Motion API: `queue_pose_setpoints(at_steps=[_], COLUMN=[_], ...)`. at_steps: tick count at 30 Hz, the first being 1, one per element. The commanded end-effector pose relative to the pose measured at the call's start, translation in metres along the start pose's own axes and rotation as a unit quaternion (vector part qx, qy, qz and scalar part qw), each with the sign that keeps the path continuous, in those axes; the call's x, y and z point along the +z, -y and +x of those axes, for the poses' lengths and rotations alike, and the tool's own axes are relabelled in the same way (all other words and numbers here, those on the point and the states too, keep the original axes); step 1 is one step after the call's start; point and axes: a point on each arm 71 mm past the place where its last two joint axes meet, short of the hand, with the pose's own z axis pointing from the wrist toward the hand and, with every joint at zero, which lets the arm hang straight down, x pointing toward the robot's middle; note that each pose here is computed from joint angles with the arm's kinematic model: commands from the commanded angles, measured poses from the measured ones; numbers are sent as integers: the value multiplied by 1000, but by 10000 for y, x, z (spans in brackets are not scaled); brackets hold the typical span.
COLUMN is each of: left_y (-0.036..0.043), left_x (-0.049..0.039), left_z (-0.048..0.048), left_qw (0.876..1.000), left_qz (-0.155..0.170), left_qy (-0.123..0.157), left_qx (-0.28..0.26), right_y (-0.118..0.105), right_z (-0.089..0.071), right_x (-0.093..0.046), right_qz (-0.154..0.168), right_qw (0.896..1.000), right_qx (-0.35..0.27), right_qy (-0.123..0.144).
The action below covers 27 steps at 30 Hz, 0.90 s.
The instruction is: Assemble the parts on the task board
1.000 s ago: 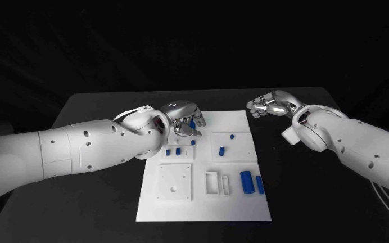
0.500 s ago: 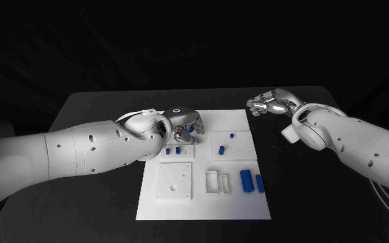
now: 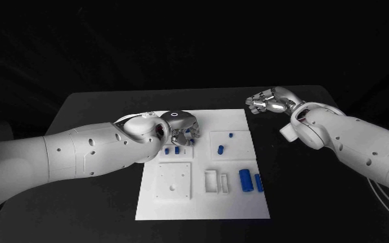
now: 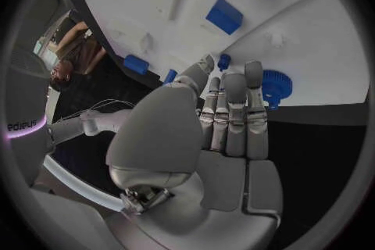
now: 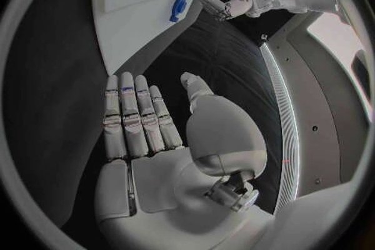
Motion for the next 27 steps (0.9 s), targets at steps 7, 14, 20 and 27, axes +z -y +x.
queue_pose_setpoints(at_steps=[7,14,20,27], left_y=[-45,-71,-74,-59], left_x=[1,0,6,18], left_z=[20,25,37,80], left_qw=[1000,1000,1000,1000], left_qz=[-9,-13,-13,-11], left_qy=[-9,-10,-6,-9], left_qx=[13,13,9,3], right_y=[-16,-16,-19,-17], right_z=[-4,-4,1,1], right_x=[-1,-3,-1,-2], right_qz=[-8,-7,-8,-7], right_qw=[1000,1000,1000,1000], right_qx=[3,3,4,4], right_qy=[4,3,1,1])
